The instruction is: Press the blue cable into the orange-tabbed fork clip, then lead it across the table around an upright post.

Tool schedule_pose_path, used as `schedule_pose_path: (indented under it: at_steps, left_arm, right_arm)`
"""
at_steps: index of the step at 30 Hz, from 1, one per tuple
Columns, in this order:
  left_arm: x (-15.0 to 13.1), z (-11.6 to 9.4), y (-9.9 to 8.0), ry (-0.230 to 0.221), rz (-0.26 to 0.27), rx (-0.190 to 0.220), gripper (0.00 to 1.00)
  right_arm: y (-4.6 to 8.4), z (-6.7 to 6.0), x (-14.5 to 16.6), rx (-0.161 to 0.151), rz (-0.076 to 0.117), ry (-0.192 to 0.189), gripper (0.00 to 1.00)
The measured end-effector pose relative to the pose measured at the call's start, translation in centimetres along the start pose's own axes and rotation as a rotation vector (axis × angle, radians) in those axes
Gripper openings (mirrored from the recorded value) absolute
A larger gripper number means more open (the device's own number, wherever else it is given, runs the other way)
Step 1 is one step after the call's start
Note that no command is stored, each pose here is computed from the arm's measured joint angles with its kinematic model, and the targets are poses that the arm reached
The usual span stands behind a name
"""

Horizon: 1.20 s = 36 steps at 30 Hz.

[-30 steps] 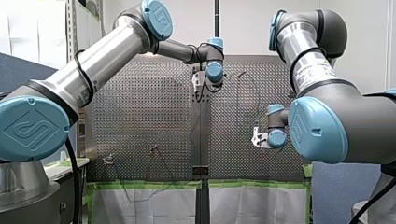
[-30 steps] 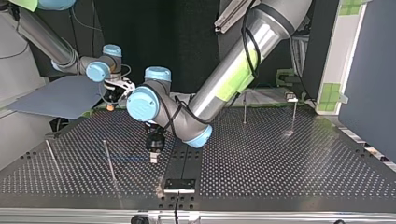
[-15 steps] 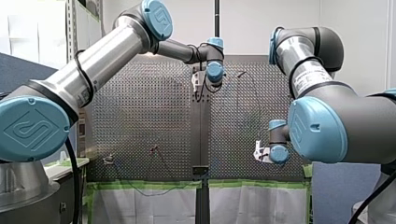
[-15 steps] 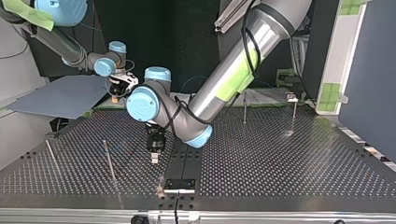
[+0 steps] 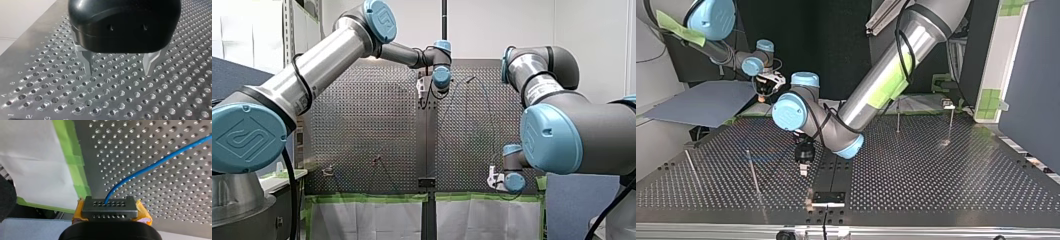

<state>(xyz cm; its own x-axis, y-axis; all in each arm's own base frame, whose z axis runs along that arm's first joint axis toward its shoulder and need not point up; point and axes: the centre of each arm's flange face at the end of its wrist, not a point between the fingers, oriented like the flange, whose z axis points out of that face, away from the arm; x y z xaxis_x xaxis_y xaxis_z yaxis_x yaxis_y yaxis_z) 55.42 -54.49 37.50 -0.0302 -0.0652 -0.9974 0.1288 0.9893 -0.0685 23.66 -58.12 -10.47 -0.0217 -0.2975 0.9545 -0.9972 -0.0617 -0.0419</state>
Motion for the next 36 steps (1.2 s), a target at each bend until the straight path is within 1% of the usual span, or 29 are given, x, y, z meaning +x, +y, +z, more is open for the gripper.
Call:
schedule_pose_path:
  at_steps: [7,15,22,25,28,30,34,36]
  left_arm:
    - [0.1,-0.1,0.2,0.013,0.010,-0.013,0.98]
    - [0.2,0.0,0.6,0.022,0.027,-0.020,0.98]
    - [0.2,0.0,1.0,0.038,0.046,-0.027,0.98]
    - [-0.1,0.0,1.5,0.049,0.051,-0.033,0.98]
    - [-0.9,-0.3,2.1,0.059,0.050,-0.042,0.98]
    - [-1.9,-0.8,2.3,0.063,0.045,-0.048,0.98]
    - [-4.2,-2.4,2.5,0.065,0.045,-0.069,0.98]
    - [-5.2,-3.4,2.8,0.071,0.053,-0.084,0.98]
  right_arm:
    - [0.8,0.2,-0.3,-0.013,0.002,-0.001,0.00]
    - [1.5,0.7,-0.1,-0.021,0.006,0.021,0.00]
    - [1.9,0.8,-0.1,-0.025,0.003,0.023,0.00]
    - [2.1,0.9,-0.1,-0.028,0.004,0.023,0.00]
    - [2.4,1.0,0.0,-0.031,0.005,0.023,0.00]
    - [2.5,1.0,0.0,-0.033,0.005,0.023,0.00]
    - [2.7,1.1,0.0,-0.035,0.004,0.023,0.00]
    - [2.8,1.1,0.0,-0.035,0.004,0.023,0.00]
